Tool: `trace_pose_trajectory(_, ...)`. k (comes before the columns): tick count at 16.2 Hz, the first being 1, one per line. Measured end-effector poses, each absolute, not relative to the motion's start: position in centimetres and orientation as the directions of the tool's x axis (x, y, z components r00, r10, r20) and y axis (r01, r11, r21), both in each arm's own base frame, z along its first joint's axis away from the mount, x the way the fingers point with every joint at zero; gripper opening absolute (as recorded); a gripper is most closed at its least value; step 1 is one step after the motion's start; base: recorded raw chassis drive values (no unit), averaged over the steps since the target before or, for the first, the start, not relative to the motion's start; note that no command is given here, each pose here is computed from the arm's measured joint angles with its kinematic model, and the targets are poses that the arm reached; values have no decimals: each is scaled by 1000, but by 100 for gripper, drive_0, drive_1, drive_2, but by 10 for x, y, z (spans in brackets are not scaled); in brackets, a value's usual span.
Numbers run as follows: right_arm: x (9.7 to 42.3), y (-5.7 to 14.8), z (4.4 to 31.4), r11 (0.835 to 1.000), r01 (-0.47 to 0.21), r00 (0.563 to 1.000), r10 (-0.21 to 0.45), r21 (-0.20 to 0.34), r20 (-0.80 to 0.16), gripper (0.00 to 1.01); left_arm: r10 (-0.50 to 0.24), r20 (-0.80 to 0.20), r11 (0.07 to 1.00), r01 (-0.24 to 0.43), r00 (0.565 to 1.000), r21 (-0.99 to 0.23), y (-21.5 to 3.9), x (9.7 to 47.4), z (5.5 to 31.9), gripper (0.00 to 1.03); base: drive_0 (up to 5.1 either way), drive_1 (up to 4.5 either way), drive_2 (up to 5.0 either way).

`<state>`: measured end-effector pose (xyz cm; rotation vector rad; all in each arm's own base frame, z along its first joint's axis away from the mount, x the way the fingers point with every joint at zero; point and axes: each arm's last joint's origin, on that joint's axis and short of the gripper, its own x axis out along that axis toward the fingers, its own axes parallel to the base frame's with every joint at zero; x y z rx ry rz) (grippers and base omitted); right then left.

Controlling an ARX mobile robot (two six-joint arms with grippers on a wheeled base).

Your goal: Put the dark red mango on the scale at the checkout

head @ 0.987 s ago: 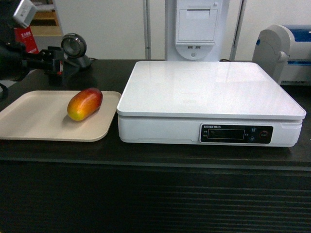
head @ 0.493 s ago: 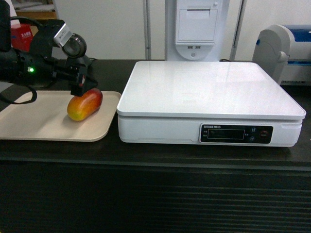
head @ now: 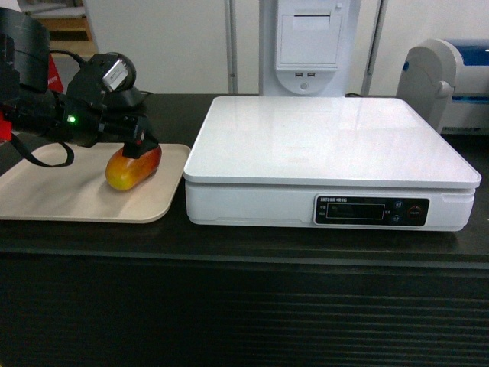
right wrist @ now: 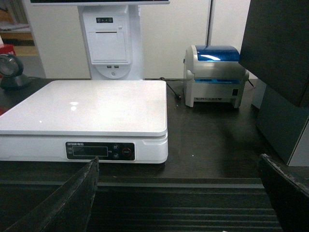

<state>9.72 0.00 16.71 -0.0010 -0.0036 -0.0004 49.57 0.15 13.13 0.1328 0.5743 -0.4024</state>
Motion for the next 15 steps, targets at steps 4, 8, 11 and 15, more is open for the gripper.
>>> trace_pose_trajectory(4, 97, 0, 167, 1000, 0, 1000, 0, -1, 4, 98, -338, -581, 912, 411, 741, -7, -1, 499, 123, 98, 0, 0, 0)
trace_pose_trajectory(8, 97, 0, 167, 1000, 0, 1000, 0, -1, 4, 98, -332, -638, 914, 404, 695, -35, -2, 502, 102, 98, 0, 0, 0)
trace_pose_trajectory(11, 97, 0, 167, 1000, 0, 1000, 0, -1, 4, 98, -329, -649, 916, 400, 686, -42, -2, 504, 97, 98, 0, 0, 0)
trace_pose_trajectory(15, 97, 0, 167, 1000, 0, 1000, 0, -1, 4, 98, -313, -661, 926, 374, 682, -53, 5, 507, 91, 98, 0, 0, 0)
